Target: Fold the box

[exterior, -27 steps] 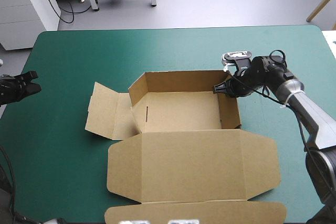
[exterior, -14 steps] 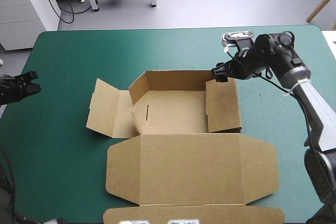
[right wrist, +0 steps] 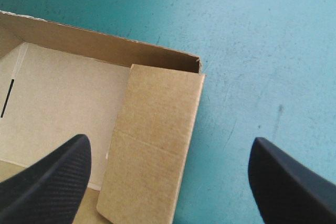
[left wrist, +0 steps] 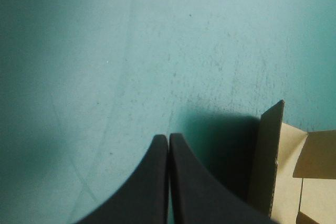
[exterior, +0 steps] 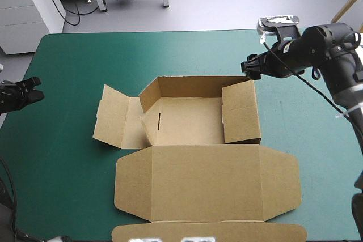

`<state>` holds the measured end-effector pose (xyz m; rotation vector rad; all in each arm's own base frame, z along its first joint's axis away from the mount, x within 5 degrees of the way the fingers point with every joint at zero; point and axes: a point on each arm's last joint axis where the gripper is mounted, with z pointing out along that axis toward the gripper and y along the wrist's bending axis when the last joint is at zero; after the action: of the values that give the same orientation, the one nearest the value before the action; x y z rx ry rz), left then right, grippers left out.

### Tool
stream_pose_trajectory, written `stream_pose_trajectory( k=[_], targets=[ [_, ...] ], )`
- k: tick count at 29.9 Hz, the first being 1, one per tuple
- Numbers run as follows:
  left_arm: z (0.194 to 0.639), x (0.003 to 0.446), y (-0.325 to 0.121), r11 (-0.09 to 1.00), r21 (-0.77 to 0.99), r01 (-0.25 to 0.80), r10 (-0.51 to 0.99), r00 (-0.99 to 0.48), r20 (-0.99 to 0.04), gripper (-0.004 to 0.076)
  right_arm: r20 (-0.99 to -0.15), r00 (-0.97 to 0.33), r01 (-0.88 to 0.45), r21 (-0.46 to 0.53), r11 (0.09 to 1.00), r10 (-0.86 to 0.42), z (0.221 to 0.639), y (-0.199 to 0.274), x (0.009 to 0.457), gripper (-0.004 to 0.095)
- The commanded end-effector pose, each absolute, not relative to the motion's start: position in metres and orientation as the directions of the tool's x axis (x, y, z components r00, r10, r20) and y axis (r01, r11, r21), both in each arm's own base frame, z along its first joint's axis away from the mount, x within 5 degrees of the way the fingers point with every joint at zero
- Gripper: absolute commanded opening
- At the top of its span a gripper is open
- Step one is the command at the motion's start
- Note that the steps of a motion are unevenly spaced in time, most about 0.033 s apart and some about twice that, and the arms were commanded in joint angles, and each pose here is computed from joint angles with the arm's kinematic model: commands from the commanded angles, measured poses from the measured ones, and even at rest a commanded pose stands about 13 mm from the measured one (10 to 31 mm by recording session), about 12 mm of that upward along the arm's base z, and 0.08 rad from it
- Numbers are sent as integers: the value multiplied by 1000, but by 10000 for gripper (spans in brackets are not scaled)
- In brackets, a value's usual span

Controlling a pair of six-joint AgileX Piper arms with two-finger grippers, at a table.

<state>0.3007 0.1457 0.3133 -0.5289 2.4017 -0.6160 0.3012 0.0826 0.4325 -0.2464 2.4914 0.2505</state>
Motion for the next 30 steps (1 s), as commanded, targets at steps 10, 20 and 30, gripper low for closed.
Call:
stream_pose_trajectory(
  k=[10,20,30],
  targets=[
    [336,297,140,795,-570,-207,-530,-694,-487,-10,-534,-844,-159,148,976,-57,390,75,279,756],
    [336,297,140,795,-570,-207,-530,-693,-488,-10,-450,-890,-163,156,974,-77,324,109,312,755],
    [336,297,141,794,-570,-210,-533,-690,-489,-10,-377,-923,-141,146,979,-77,293,116,328,705]
  ],
)
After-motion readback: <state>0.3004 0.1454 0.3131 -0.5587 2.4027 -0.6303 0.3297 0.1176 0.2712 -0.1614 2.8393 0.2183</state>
